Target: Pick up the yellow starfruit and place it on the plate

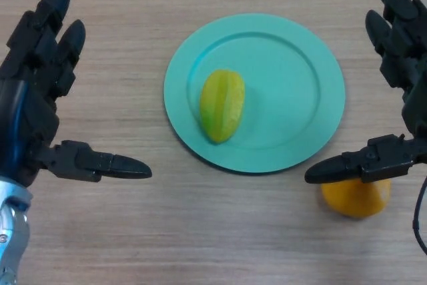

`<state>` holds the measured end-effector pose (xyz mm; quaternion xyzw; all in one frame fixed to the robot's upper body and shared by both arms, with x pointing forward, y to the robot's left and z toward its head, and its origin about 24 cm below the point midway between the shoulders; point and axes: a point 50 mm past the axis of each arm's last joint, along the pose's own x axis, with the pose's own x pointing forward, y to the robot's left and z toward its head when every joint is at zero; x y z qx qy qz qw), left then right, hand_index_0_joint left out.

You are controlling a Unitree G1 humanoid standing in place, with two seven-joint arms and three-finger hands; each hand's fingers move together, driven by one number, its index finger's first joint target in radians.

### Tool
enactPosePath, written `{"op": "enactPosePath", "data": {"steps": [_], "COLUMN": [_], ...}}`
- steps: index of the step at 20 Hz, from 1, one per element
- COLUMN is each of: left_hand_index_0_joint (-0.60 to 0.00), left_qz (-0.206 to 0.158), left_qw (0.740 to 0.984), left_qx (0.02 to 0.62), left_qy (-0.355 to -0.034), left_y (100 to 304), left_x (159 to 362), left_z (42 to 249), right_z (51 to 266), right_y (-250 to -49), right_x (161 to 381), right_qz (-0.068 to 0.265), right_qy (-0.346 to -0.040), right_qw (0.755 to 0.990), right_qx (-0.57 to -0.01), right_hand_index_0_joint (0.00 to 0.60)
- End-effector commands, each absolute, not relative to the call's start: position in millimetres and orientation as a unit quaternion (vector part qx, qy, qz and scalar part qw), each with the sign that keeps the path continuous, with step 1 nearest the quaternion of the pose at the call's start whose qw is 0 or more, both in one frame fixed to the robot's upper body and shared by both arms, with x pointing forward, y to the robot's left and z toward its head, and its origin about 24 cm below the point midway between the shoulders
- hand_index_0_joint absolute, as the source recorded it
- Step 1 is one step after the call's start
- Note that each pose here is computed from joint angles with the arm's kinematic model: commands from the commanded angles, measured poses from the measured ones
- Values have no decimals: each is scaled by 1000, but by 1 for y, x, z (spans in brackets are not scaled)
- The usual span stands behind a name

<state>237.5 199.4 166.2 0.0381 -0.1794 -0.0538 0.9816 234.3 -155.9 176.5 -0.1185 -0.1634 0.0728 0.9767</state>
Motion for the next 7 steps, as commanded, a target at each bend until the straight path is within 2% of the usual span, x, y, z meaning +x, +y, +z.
{"op": "enactPosePath", "data": {"steps": [1,7], "left_hand_index_0_joint": [0,0], "left_qz": [-31,-30], "left_qw": [957,951], "left_qx": [71,87], "left_qy": [-280,-295], "left_y": [214,216], "left_x": [224,220], "left_z": [202,209], "right_z": [206,207], "right_y": [-155,-152], "right_x": [221,220], "right_qz": [81,83], "right_qy": [-277,-280], "right_qw": [951,949], "right_qx": [-114,-123], "right_hand_index_0_joint": [0,0]}}
